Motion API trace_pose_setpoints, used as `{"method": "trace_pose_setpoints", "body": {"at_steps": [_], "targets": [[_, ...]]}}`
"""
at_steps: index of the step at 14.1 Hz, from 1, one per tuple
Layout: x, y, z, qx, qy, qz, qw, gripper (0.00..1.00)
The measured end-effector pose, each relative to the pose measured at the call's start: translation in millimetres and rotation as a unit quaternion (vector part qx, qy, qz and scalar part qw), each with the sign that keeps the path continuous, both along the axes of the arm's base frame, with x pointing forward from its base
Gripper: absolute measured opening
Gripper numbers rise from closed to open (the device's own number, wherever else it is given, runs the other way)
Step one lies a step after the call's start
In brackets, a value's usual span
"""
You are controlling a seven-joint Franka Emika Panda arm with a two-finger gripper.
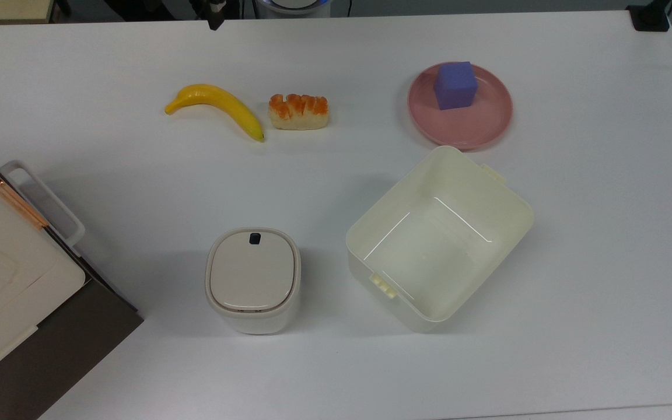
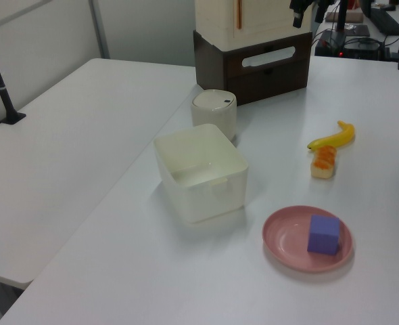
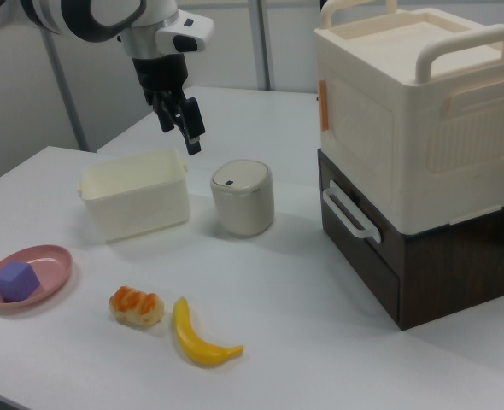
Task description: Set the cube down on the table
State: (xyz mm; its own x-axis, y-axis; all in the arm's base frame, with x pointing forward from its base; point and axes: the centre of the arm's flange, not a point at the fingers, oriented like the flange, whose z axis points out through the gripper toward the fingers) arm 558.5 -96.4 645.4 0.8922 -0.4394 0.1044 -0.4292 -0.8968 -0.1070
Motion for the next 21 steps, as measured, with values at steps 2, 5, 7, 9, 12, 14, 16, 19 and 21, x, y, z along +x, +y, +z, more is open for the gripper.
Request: {"method": "trace_pose_setpoints", "body": {"at_steps": [2,5,7,9,12,14,16,19,21], "targets": [[-0.1,-0.4,0.0,-0.002,-0.001,0.012,0.9999,1.00],[-0.3,-2.0,0.0,-0.003,-0.001,0.018,0.9998,1.00],[-0.5,-2.8,0.0,-0.003,-0.001,0.018,0.9998,1.00],[-0.5,-3.3,-0.3,-0.003,-0.001,0.018,0.9998,1.00],[-0.1,-3.3,-1.1,-0.003,0.000,0.018,0.9998,1.00],[0.0,-3.3,-1.3,-0.003,0.000,0.018,0.9998,1.00],[0.3,-3.3,-1.7,-0.004,0.000,0.029,0.9996,1.00],[-0.2,-3.3,-2.7,-0.007,0.002,0.051,0.9986,1.00],[-2.2,-3.1,-4.7,-0.007,0.011,0.069,0.9975,1.00]]}}
